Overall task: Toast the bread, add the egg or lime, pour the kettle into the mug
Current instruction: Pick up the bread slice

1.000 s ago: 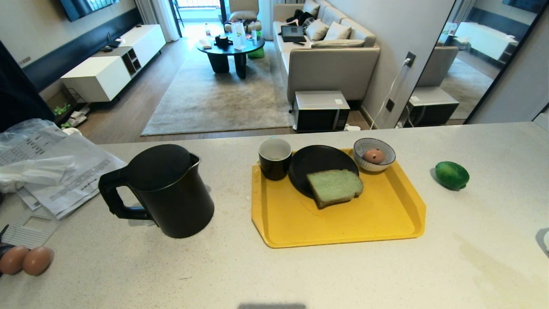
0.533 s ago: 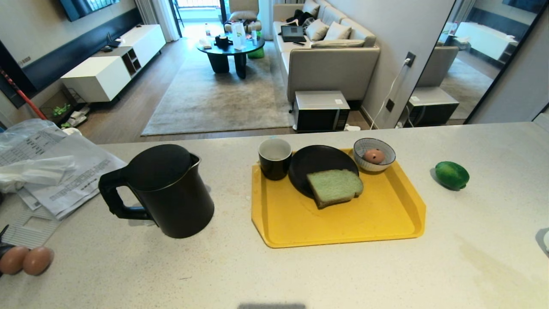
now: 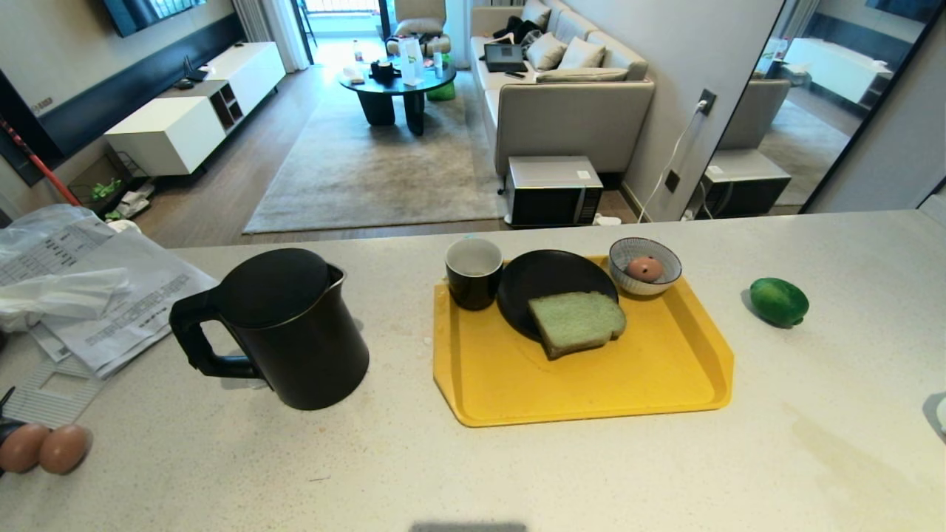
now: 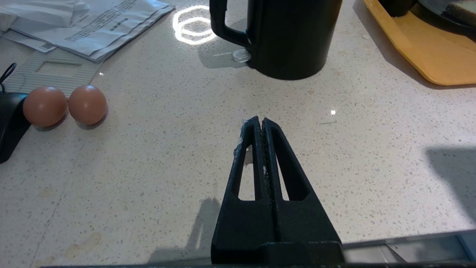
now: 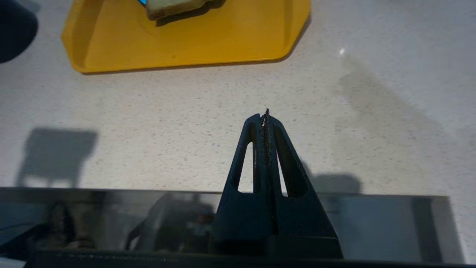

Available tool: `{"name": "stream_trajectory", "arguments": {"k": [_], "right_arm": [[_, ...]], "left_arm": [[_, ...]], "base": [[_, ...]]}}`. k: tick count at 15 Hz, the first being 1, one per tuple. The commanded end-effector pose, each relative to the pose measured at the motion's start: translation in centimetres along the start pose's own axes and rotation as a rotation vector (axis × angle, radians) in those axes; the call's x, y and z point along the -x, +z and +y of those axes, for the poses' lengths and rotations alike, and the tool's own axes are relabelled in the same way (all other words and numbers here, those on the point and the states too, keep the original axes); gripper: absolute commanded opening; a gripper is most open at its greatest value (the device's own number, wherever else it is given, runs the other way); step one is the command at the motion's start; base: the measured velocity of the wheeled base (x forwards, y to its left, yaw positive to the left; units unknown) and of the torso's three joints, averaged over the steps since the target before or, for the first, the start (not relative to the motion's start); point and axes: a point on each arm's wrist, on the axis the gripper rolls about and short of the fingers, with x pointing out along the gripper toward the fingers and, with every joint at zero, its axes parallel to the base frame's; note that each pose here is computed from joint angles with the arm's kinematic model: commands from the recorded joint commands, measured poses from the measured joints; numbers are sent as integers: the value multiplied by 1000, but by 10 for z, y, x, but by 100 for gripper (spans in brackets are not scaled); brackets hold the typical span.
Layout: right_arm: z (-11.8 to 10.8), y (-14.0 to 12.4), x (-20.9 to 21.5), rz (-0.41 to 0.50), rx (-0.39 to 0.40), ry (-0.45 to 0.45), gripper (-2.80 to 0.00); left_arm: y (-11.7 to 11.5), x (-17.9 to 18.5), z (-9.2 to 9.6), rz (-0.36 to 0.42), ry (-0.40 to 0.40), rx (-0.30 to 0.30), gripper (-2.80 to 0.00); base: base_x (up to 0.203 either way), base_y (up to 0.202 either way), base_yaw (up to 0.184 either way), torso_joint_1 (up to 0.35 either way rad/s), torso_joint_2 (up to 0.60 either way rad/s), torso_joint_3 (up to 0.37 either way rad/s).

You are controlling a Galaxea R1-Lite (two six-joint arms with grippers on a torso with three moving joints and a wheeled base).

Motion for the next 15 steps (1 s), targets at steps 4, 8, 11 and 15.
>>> {"name": "stream_trajectory", "arguments": {"k": [4,8,11,15], "right_arm": [[0,44,-61,258,-228,90,-280],[-2,69,-109,236,-276,184,-280],[-2,85,-138,292,-409,290,-280],[-5,93,-164,315,-436,317,-280]], "left_arm": [[0,0,0,-1,-1,0,-280],[0,0,0,-1,0,0,-280],[0,0,0,1,0,0,-280],[0,-1,0,13,0,0,-280]], "base": [[0,0,0,0,0,0],[0,0,0,0,0,0],[0,0,0,0,0,0],[0,0,0,0,0,0]]}}
